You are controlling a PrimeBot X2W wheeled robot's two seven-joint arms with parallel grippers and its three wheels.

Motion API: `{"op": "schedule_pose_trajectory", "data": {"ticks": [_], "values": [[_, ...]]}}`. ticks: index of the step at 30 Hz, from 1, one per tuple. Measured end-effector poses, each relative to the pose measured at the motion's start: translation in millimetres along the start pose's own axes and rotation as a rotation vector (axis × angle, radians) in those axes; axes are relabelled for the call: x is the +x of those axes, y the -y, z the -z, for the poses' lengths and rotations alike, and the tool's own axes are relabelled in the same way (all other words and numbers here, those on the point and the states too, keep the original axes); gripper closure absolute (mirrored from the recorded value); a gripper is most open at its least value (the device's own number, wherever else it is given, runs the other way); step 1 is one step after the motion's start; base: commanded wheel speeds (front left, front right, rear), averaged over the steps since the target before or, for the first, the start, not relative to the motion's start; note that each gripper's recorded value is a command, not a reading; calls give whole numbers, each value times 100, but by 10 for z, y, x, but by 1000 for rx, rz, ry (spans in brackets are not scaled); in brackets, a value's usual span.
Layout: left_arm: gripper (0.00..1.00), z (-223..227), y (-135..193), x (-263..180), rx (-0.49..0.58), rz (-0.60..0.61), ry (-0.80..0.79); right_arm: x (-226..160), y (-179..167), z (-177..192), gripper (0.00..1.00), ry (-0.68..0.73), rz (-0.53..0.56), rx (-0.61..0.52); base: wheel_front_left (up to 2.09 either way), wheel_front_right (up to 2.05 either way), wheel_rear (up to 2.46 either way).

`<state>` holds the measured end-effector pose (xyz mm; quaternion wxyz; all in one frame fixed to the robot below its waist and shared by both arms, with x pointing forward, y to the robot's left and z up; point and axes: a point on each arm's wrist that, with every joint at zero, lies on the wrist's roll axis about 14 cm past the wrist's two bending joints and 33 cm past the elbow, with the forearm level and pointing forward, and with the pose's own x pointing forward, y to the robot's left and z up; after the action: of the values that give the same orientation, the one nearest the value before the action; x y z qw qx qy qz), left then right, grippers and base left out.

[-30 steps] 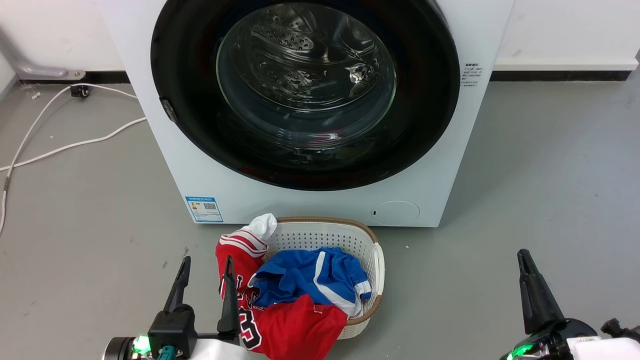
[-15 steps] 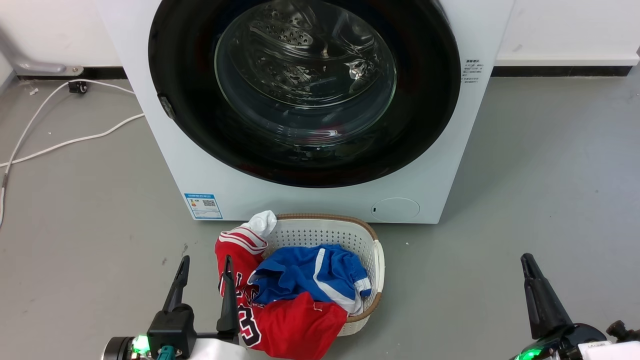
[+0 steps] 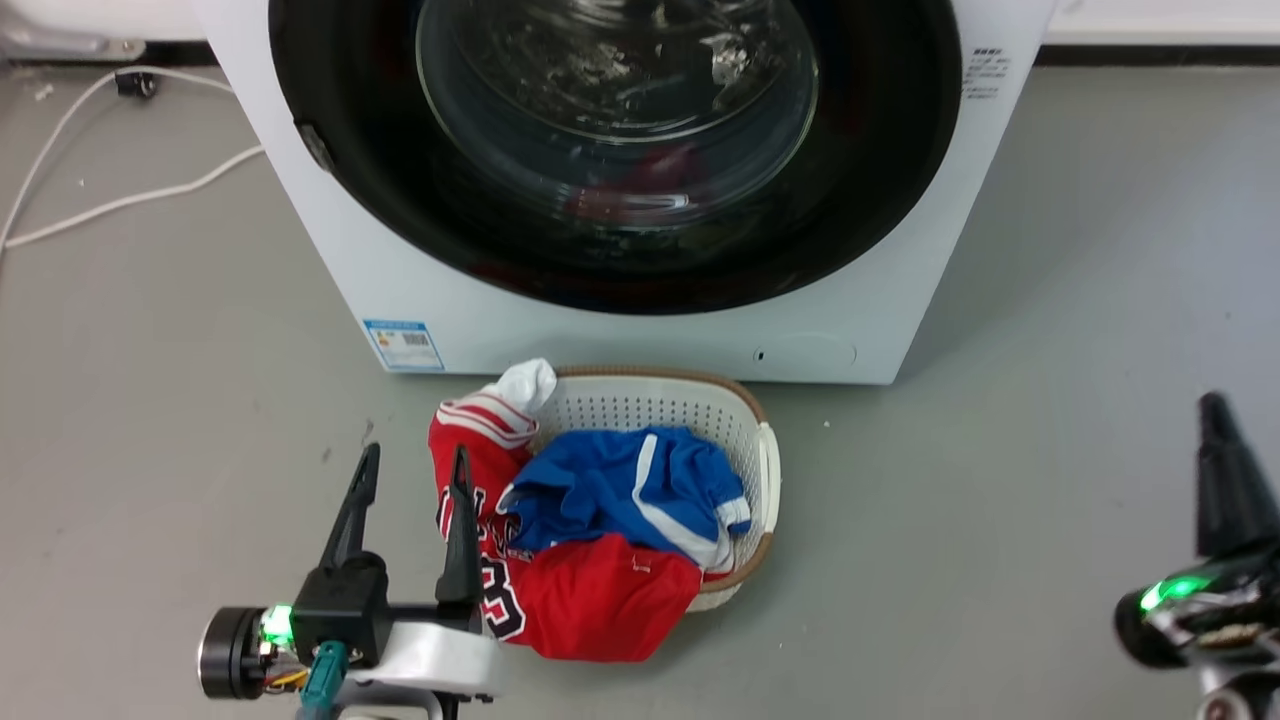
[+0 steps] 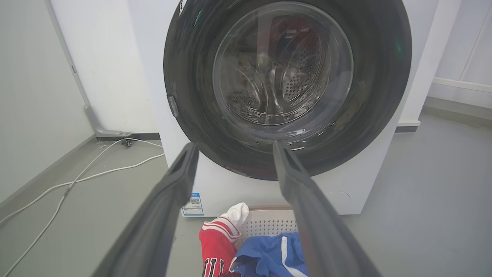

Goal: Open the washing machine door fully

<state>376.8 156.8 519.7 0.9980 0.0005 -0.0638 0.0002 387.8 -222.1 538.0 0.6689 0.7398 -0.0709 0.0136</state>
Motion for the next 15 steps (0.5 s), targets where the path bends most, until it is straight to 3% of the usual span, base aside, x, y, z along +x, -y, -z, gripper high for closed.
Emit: {"op": "schedule_pose_trajectory", "data": {"ticks": [8,15], "values": [[0,137,5,310,4,14,-16,686,-61,-329,100,33,-47,-36,0,0,0],[0,349,31,594,2,29,-42,1398,-72,-283,100,-53,-75,-107,0,0,0]]}}
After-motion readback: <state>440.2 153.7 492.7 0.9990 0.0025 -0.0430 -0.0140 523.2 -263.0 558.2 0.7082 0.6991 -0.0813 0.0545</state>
